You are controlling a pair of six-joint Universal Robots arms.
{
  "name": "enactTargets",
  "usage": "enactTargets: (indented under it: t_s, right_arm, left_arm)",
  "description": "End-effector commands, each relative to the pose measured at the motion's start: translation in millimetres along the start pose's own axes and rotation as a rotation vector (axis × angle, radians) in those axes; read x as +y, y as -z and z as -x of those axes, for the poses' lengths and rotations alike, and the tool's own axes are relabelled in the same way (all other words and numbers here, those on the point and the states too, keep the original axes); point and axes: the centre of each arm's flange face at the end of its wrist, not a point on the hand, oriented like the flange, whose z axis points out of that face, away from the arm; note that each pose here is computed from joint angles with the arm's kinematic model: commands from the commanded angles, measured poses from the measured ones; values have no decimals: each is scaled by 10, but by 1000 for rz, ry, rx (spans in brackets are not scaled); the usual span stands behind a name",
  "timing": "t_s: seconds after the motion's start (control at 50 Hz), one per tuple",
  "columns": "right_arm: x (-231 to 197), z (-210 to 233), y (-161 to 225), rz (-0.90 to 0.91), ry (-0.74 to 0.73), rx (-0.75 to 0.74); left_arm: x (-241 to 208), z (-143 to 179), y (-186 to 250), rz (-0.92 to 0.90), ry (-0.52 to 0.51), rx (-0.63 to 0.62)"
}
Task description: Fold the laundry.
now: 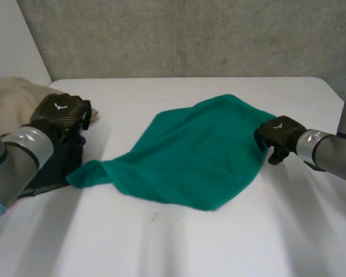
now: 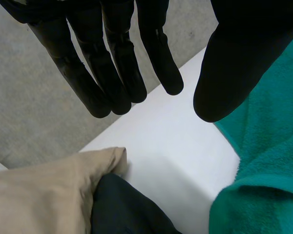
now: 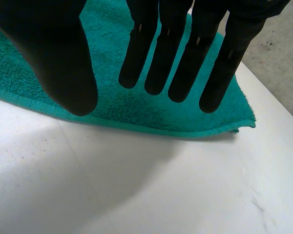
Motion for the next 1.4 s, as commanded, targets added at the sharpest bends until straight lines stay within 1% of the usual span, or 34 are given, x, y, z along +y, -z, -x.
enactTargets:
  t_s: [0.02,0.12,0.3,0.38,0.46,0.62,0.68,0.74,0.76,0.82,0.84,0.86,0.9,0.92,1.0,1.14,1.18,1.24,1.3,1.36,1.4]
  right_arm:
    - [-21,2,10,-4,-5,3]
    - [-21,-6,10,-5,-6,5]
    - [-16,-24,20,-3,-16,11]
    - [4,-23,22,3,-18,10]
    - [21,-22,23,6,-18,8]
    - [41,-71,23,5,-23,21]
    - [26,-88,34,1,-23,28]
    - [-33,-125,62,-19,-21,47]
    - [-87,-155,91,-37,-23,61]
    - [-184,-206,140,-67,-31,78]
    - [-245,-218,157,-87,-38,82]
    - [-280,-224,159,-100,-34,83]
    - [-353,-244,155,-128,-30,85]
    - [-440,-233,131,-164,-17,76]
    - [-653,-183,7,-255,39,43]
    - [-956,3,-244,-401,108,-31]
    - [-1037,140,-347,-447,123,-71]
    - [-1104,370,-478,-501,141,-135]
    - [-1085,571,-579,-521,152,-192]
    - [-973,960,-715,-517,162,-293]
    - [-916,1096,-752,-506,169,-322]
  left_arm:
    - [-1,100,-7,77,79,22]
    - [120,69,-187,112,101,58]
    - [545,48,-704,240,133,108]
    - [708,5,-852,279,113,124]
    - [787,-33,-915,300,89,146]
    - [851,-159,-898,340,78,193]
    - [834,-172,-904,337,71,192]
    - [720,-119,-882,318,71,155]
    - [665,-94,-869,305,71,144]
    - [312,-28,-753,198,76,116]
    - [67,-16,-648,125,70,115]
    - [-69,-9,-585,84,66,114]
    - [-296,-28,-441,18,54,123]
    - [-483,-53,-302,-40,41,135]
    - [-754,-206,17,-133,-3,197]
    - [-935,-399,440,-231,-116,278]
    - [-944,-489,576,-252,-161,311]
    - [-944,-567,714,-268,-192,336]
    - [-945,-601,798,-279,-205,342]
    - [-958,-596,864,-301,-209,331]
    - [-961,-579,870,-307,-207,325]
